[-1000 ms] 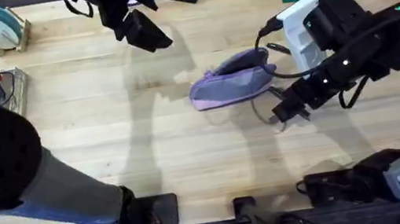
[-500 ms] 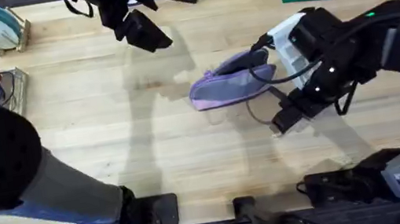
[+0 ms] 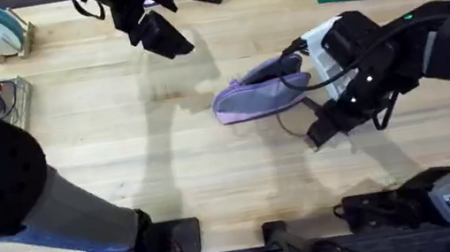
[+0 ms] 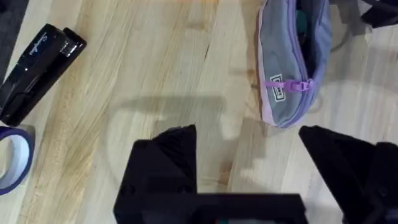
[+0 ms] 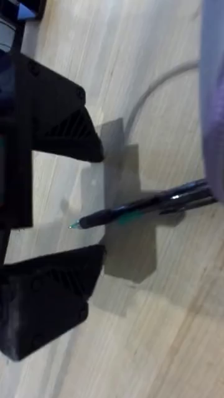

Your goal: Unzip the bag, pick up the pens from the table one at a time and place them inside, then zip the bag closed.

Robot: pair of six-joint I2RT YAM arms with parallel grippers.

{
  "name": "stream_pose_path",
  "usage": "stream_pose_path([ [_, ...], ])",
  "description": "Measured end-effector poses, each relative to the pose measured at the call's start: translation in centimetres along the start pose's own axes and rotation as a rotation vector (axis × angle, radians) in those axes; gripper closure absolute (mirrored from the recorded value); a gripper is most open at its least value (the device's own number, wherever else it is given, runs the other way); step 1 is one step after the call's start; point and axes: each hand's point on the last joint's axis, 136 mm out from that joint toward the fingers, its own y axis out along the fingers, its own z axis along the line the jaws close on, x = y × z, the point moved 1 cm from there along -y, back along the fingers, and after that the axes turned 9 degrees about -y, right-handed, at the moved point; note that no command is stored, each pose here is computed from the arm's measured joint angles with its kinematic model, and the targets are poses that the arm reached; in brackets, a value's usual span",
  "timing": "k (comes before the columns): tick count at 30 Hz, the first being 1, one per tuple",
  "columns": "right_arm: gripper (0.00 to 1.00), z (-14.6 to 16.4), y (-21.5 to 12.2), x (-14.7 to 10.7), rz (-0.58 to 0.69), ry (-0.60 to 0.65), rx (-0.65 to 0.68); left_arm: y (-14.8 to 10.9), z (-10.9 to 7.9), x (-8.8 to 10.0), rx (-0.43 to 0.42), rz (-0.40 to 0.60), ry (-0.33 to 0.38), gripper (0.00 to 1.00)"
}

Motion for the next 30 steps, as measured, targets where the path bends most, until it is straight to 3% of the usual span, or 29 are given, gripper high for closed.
stream_pose_path([
  [4, 0.336, 0.0, 0.0, 0.1, -0.004, 0.002, 0.001, 0.0, 0.0, 0.0, 0.0, 0.0, 0.0, 0.008],
  [10, 0.732, 0.1, 0.0, 0.2, -0.007, 0.009, 0.005, 0.0, 0.0, 0.0, 0.0, 0.0, 0.0, 0.007],
  [15, 0.941, 0.1, 0.0, 0.2, -0.009, 0.008, 0.006, 0.0, 0.0, 0.0, 0.0, 0.0, 0.0, 0.007],
  [25, 0.966, 0.0, -0.2, -0.1, 0.008, 0.005, -0.005, 0.0, 0.0, 0.0, 0.0, 0.0, 0.0, 0.007],
  [30, 0.972, -1.2, -0.8, -0.8, 0.066, 0.004, -0.074, 0.0, 0.0, 0.0, 0.0, 0.0, 0.0, 0.007],
])
